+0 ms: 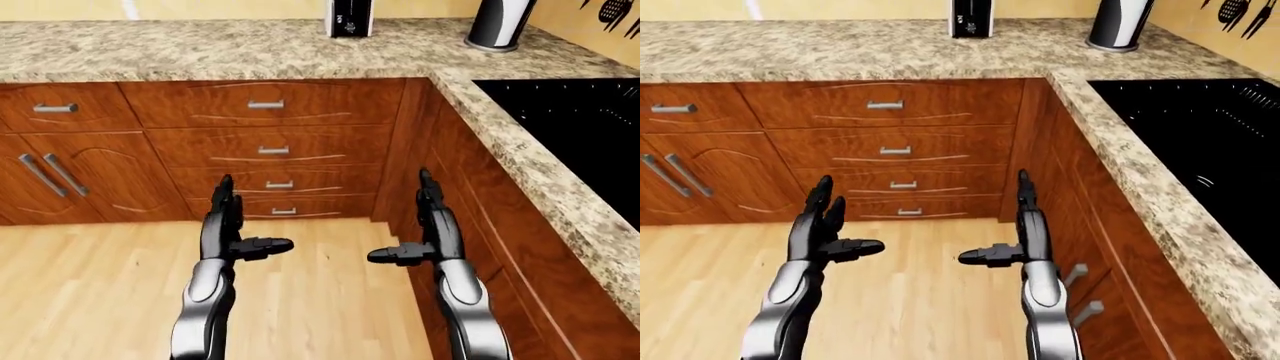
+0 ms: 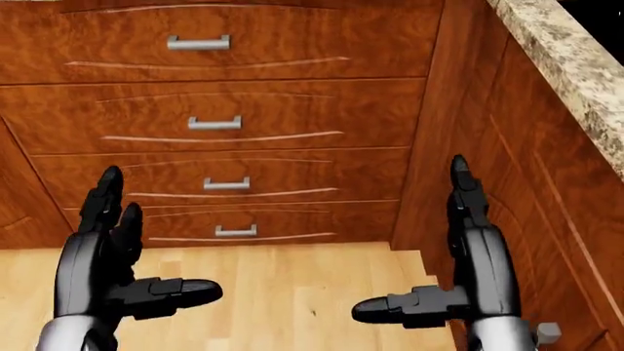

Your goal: Push down the lever of the toaster to turn it on.

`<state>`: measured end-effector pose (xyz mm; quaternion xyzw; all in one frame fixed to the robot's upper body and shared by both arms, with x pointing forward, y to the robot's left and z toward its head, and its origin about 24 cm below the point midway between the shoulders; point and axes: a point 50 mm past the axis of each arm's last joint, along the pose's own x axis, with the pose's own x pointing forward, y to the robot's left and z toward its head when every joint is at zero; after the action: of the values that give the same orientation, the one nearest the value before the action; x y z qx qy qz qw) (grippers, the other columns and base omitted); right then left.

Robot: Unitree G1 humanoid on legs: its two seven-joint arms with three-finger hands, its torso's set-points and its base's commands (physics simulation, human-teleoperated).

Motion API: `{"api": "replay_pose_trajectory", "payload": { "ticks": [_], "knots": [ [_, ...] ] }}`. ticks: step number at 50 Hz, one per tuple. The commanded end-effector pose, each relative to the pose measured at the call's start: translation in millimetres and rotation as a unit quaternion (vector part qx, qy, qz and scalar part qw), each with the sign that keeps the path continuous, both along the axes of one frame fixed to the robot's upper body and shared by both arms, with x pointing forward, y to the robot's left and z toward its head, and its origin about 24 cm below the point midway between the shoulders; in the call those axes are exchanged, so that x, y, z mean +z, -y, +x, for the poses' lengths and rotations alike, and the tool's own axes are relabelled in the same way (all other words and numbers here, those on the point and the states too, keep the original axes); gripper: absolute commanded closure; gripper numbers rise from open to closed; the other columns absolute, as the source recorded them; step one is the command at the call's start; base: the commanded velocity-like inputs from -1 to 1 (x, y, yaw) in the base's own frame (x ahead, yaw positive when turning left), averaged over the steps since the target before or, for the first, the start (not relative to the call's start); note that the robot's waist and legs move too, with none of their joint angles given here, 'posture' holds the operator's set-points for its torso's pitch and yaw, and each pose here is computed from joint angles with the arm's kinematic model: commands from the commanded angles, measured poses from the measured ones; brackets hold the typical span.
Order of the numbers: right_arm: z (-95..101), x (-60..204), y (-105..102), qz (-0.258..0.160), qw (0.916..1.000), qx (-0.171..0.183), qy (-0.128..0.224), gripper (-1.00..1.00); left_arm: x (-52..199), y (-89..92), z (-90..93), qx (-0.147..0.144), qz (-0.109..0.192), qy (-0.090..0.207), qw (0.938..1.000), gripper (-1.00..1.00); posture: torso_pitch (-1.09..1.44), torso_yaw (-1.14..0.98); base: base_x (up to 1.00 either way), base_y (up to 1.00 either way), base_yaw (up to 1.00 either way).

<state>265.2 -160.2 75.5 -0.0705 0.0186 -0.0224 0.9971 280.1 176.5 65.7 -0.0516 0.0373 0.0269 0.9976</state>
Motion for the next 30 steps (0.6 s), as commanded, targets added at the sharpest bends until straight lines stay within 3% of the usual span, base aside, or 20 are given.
{"api": "replay_pose_trajectory", "payload": {
  "ticks": [1, 6, 8, 12, 17, 23, 26, 30],
  "knots": [
    [4.7, 12, 4, 0.008, 0.9998, -0.008, 0.018, -1.00, 10, 1.2, 4.4, -0.003, 0.001, 0.022, 0.9997, -1.00, 0.00, 0.00, 0.00, 0.00, 0.00],
    [15.8, 29, 0, 0.018, 0.9997, -0.005, 0.016, -1.00, 31, 0.7, 15.3, -0.009, 0.006, 0.025, 0.9996, -1.00, 0.00, 0.00, 0.00, 0.00, 0.00],
    [20.7, 47, -5, 0.036, 0.9989, 0.014, 0.028, -1.00, 47, 2.4, 19.7, -0.023, 0.015, 0.036, 0.9990, -1.00, 0.00, 0.00, 0.00, 0.00, 0.00],
    [27.2, 79, -4, 0.015, 0.9980, -0.005, 0.060, -1.00, 75, 0.5, 29.0, -0.021, 0.018, 0.042, 0.9987, -1.00, 0.00, 0.00, 0.00, 0.00, 0.00],
    [28.5, 112, -6, 0.024, 0.9981, 0.004, 0.057, -1.00, 115, 0.6, 36.3, -0.026, 0.020, 0.057, 0.9978, -1.00, 0.00, 0.00, 0.00, 0.00, 0.00],
    [29.9, 146, -17, 0.018, 0.9968, 0.038, 0.067, -1.00, 136, -6.0, 46.7, -0.027, 0.021, 0.061, 0.9976, -1.00, 0.00, 0.00, 0.00, 0.00, 0.00],
    [31.8, 169, -22, 0.035, 0.9938, 0.043, 0.096, -1.00, 158, -9.8, 42.1, -0.031, 0.015, 0.090, 0.9953, -1.00, 0.00, 0.00, 0.00, 0.00, 0.00],
    [31.7, 192, -23, 0.046, 0.9900, 0.050, 0.123, -1.00, 175, -19.7, 38.4, -0.010, 0.012, 0.114, 0.9934, -1.00, 0.00, 0.00, 0.00, 0.00, 0.00]
  ]
}}
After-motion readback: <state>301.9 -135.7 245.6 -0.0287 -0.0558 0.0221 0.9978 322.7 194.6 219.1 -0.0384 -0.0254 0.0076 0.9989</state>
